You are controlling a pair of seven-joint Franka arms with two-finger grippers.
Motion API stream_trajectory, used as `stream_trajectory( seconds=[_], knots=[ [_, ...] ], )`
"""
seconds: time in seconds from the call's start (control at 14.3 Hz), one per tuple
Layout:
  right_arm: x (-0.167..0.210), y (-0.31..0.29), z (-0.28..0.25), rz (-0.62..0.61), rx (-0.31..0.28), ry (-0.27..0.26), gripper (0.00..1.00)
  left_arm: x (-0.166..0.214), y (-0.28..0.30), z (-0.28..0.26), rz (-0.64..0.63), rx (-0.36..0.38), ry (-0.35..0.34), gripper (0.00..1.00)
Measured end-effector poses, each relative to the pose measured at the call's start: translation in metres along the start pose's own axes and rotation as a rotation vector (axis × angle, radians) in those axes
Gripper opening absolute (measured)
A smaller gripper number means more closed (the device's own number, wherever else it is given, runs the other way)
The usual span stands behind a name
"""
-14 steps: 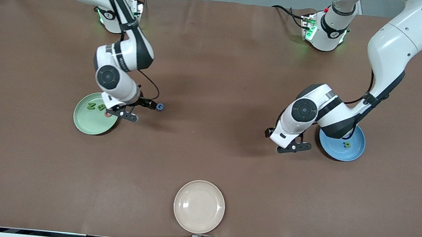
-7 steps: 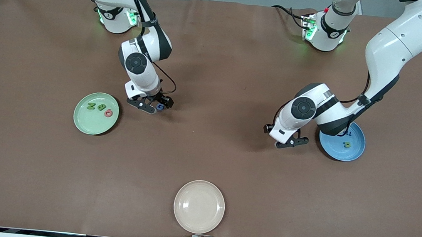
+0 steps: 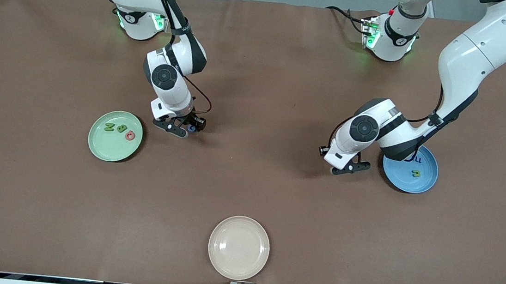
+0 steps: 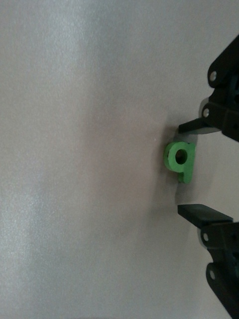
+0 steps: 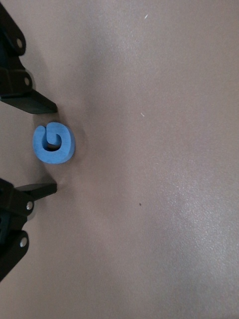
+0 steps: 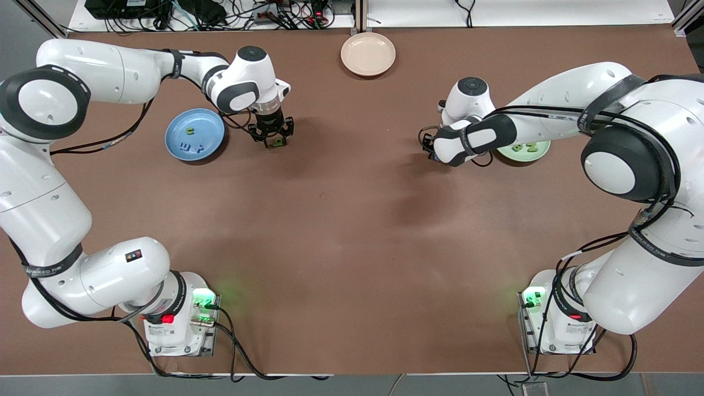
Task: Sort upper and lower case letters into plates
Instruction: 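Carry the a to the blue plate while the right gripper lifts the G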
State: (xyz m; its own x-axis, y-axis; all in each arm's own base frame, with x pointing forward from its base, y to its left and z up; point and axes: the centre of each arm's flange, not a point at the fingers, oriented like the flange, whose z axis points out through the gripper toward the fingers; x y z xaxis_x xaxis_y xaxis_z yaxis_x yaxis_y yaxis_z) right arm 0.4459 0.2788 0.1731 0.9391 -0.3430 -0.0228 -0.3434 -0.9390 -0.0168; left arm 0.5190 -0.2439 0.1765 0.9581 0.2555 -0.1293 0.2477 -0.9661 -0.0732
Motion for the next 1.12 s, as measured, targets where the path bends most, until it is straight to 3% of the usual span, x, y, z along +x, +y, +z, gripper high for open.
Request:
stream_trajectory(
  seconds=[0.49,0.77,0.91,1.12],
  knots=[
    [0.0038,-0.0011,-0.0026,0.004,0.018,0.019,0.52,0.0005,0.0009,-0.0006,0.0,-0.012,0.005,0.53],
    [0.0049,-0.0012,-0.0033,0.005,0.023,0.025,0.48,0.0017,0.0026,-0.0023,-0.001,-0.031,0.013,0.36],
    [0.0064,-0.0006,-0.0049,0.008,0.024,0.027,0.34,0.0025,0.003,-0.003,-0.002,-0.038,0.017,0.36],
    [0.0106,-0.0012,-0.0069,0.012,0.029,0.033,0.34,0.0082,0.0026,-0.0088,-0.01,-0.05,0.03,0.36]
  ],
)
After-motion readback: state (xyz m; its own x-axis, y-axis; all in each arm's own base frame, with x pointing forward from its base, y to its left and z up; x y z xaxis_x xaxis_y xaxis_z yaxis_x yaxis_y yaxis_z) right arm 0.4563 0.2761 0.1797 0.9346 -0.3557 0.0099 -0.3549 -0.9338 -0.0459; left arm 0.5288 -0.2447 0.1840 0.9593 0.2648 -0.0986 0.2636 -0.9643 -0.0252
